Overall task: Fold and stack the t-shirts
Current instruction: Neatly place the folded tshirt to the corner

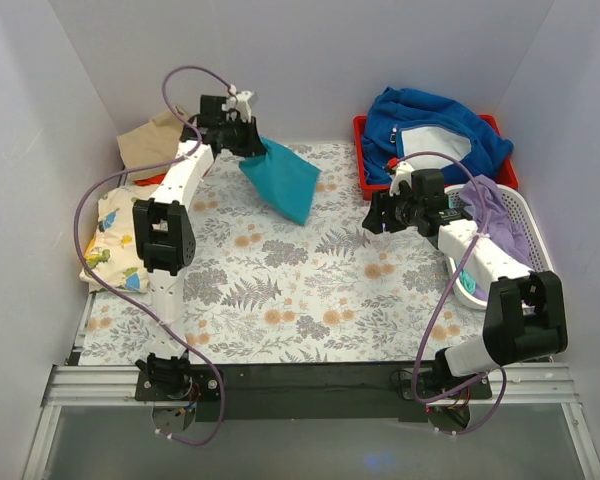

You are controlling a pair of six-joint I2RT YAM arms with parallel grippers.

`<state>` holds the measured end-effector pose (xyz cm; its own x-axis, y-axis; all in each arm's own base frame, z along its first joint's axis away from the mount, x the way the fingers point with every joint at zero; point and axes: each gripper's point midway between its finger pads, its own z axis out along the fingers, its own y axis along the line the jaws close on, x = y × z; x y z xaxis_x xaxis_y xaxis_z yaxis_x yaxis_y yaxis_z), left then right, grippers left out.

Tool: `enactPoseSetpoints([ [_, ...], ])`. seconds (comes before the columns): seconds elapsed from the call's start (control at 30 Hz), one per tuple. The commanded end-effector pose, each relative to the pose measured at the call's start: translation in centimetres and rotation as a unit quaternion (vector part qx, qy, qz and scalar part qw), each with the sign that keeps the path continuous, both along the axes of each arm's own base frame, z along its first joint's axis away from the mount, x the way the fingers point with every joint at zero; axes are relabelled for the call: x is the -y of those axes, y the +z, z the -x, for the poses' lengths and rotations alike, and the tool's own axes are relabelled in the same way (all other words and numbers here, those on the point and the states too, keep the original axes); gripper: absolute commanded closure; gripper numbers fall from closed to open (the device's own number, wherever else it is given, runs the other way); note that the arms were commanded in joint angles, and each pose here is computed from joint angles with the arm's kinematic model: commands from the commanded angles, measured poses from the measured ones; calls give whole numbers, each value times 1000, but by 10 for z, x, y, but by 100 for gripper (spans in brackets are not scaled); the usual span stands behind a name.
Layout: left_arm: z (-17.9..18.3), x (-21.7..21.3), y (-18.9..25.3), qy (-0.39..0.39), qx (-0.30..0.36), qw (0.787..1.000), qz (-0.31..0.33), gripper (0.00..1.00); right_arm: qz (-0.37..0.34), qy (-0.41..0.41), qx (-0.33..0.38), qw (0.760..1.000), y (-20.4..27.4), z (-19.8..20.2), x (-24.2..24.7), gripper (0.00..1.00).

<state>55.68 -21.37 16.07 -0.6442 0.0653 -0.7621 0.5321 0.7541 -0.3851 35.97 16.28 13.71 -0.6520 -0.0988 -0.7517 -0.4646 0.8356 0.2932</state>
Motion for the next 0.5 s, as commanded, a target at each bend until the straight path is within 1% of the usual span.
enactPoseSetpoints([
  [0.0, -31, -64, 45, 41, 82, 990, -109, 100, -11, 15, 11, 1000, 7, -5, -4, 36],
  [0.07, -49, -88, 62, 64, 115, 986, -102, 100, -11, 16, 9, 1000, 6, -5, -5, 36],
  [0.1, -61, -112, 70, 83, 135, 982, -105, 100, -11, 16, 7, 1000, 4, -4, -5, 36],
  [0.2, -85, -156, 80, 122, 168, 970, -129, 100, -13, 19, 3, 1000, 2, -4, -6, 36],
  [0.27, -97, -204, 82, 168, 172, 961, -137, 100, -15, 24, -5, 1000, -3, -5, -9, 36],
  [0.33, -98, -227, 78, 186, 168, 958, -137, 100, -16, 26, -6, 1000, -3, -8, -10, 36],
  [0.47, -98, -283, 59, 231, 155, 945, -170, 100, -23, 37, -22, 999, -12, -11, -16, 36],
])
